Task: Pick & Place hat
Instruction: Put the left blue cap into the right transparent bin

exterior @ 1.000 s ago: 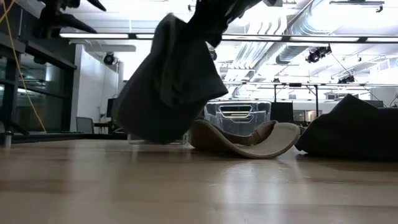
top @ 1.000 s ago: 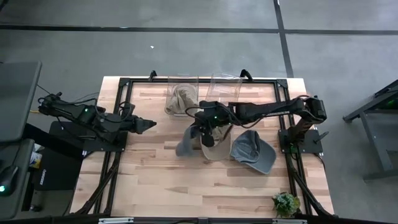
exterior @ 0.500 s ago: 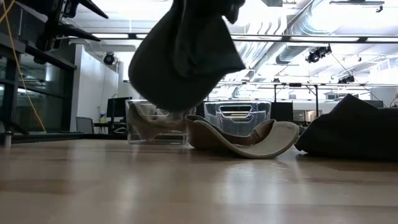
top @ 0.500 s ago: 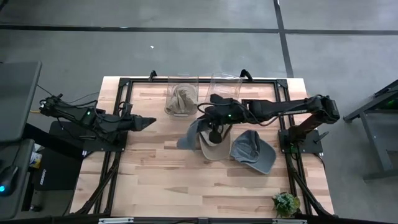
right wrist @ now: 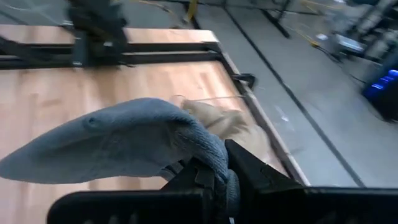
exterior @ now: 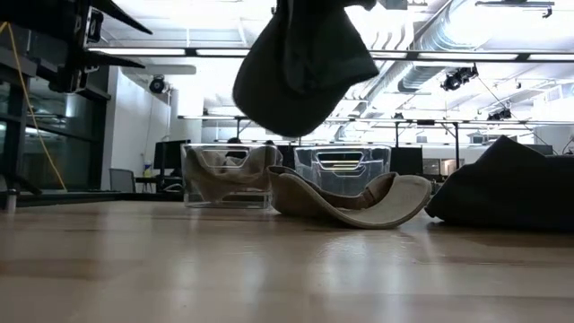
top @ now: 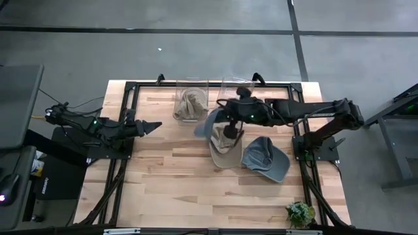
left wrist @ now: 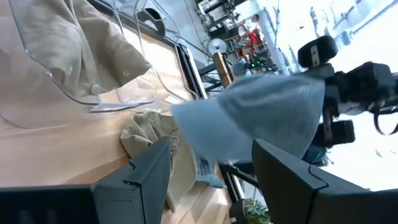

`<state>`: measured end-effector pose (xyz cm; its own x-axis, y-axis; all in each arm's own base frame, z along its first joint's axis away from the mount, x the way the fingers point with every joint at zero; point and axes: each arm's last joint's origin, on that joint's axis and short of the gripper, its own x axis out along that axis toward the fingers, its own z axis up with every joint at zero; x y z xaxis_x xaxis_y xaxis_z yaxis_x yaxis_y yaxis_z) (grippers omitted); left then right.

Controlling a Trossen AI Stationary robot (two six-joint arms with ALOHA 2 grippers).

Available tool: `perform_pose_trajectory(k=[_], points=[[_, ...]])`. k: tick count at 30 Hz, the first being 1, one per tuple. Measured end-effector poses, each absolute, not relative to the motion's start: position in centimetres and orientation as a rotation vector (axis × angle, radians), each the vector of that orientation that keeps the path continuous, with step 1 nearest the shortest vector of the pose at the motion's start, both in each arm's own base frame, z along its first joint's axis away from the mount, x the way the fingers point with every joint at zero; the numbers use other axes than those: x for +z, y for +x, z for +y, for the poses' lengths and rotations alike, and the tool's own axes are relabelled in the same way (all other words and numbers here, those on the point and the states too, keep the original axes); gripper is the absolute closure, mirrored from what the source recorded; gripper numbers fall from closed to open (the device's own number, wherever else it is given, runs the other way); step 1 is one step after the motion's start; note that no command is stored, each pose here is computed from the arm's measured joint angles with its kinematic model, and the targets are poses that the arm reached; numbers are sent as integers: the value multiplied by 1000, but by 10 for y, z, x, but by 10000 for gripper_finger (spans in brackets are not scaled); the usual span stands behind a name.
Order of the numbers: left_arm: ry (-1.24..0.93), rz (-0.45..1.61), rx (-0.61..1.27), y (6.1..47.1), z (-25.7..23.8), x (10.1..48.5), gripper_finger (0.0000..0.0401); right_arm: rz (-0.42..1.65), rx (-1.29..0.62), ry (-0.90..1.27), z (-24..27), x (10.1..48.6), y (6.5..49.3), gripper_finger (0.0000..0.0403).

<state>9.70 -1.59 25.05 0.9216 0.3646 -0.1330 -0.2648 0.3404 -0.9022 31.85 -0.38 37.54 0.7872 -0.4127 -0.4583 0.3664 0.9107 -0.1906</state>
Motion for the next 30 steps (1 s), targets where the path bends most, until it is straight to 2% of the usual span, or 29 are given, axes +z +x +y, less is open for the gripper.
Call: perform_pose_trajectory(k=[6,11,19,30], points=[[-1152,-94,319,93,-16,246,194,568,-568,-79,-16,402,325,389],[-1120,-88,189,90,-18,247,194,650,-688,-57,-26,408,332,389],[-1119,-84,58,85,-19,236,194,734,-857,28,-50,399,339,389],[-1143,-99,0,76,-16,223,194,806,-959,109,-76,383,339,389]])
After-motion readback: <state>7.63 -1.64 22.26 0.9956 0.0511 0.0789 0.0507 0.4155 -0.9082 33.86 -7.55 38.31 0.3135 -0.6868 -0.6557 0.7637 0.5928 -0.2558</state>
